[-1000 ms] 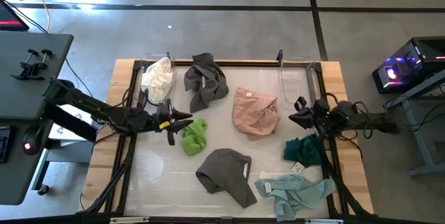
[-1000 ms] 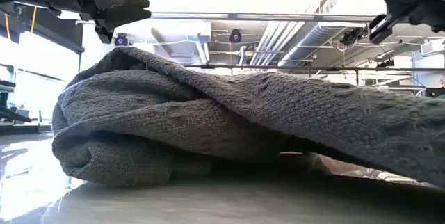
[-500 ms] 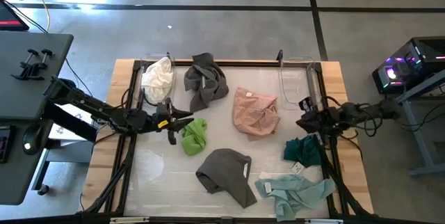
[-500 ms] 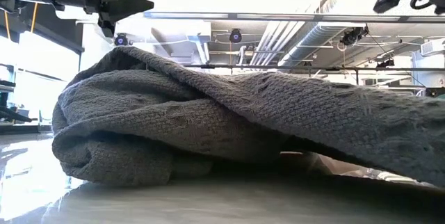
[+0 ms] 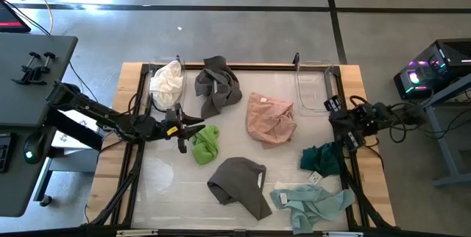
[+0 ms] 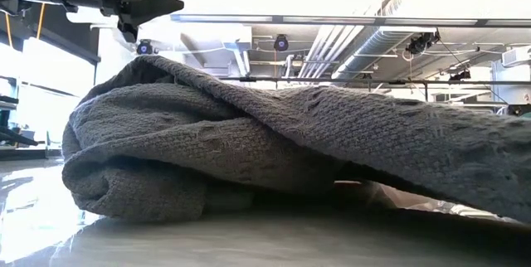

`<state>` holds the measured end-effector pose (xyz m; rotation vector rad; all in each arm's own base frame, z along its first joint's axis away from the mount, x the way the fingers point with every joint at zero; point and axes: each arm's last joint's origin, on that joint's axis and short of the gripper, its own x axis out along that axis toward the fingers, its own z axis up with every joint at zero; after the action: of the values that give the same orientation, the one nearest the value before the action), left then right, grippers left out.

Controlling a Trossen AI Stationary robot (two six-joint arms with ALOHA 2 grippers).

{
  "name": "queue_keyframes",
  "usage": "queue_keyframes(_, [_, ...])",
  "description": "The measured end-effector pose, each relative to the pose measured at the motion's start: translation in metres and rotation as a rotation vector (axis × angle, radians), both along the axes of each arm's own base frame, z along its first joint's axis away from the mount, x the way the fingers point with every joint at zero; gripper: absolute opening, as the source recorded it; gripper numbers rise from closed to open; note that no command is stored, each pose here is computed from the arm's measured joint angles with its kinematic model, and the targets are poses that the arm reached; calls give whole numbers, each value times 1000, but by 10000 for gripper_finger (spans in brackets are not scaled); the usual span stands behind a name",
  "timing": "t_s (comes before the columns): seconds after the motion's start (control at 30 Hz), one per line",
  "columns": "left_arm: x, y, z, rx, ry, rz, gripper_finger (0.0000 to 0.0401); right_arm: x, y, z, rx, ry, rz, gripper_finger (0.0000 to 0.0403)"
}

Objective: Sort towels by color in basket
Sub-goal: Put the dark green towel into the right transparent bin

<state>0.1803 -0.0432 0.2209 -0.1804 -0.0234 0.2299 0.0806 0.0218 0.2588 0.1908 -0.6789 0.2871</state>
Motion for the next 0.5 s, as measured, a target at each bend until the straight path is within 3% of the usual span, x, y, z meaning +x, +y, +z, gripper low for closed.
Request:
queue_keyframes(0.1, [0,0,0,1,-1,0,101,9,2,5,-13,55,0,0])
queue_keyframes(0.23, [0,0,0,24,4,0,101,27,1,13,19,166,-200,0])
queue_keyframes(0.33, [0,0,0,24,4,1,101,44,4,20,-53,286,-283,0])
queue_keyframes(0.5, [0,0,0,26,6,2,101,76,15,36,-207,509,-246,0])
